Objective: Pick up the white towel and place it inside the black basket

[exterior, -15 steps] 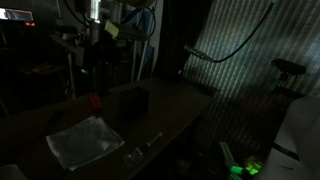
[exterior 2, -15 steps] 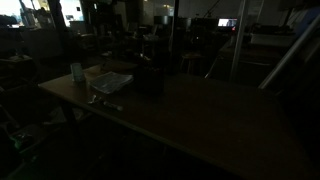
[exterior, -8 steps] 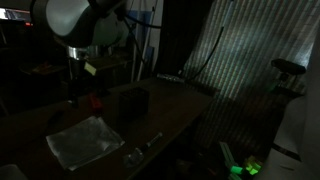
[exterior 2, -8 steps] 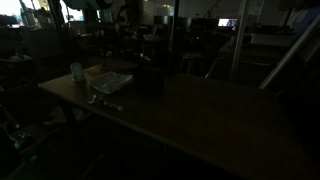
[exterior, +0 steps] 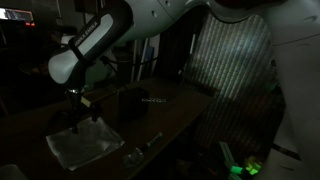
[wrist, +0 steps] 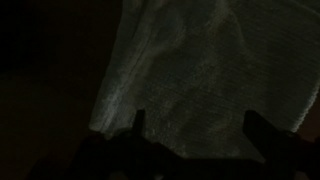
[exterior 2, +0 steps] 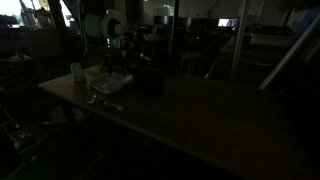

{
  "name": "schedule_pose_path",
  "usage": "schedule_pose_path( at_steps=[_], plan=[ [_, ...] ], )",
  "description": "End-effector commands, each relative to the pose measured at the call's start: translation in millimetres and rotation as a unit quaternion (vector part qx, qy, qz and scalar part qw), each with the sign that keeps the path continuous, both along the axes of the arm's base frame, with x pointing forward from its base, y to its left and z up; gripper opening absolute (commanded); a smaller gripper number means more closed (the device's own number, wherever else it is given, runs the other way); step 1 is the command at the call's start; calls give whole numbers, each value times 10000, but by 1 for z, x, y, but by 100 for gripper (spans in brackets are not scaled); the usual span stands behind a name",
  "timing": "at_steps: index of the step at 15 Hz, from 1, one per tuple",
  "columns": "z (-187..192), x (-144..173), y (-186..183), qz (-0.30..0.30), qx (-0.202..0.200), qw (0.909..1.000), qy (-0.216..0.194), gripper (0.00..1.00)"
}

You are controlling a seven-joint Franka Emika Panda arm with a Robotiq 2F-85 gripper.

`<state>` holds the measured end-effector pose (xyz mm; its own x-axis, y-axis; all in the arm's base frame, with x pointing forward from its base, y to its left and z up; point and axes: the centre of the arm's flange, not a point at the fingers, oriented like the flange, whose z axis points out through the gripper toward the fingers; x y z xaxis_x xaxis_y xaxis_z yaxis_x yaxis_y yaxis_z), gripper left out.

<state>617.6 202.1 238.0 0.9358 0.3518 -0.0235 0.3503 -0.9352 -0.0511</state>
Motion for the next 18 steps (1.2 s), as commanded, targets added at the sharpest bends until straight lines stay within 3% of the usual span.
schedule_pose_path(
  at_steps=[1,3,4,5,14,15,18],
  plan=[
    [-32,30,9,-69,-42,10000,37,100],
    [-48,30,7,-98,-86,9998,165,100],
    [-50,29,5,-141,-90,9997,198,89],
    [-48,24,3,-197,-103,9995,235,73],
    [-9,-30,-26,-1251,-74,9906,554,5],
    [-5,-37,-30,-1374,-77,9888,585,2],
    [14,-58,-40,-1715,-88,9833,598,4]
  ],
)
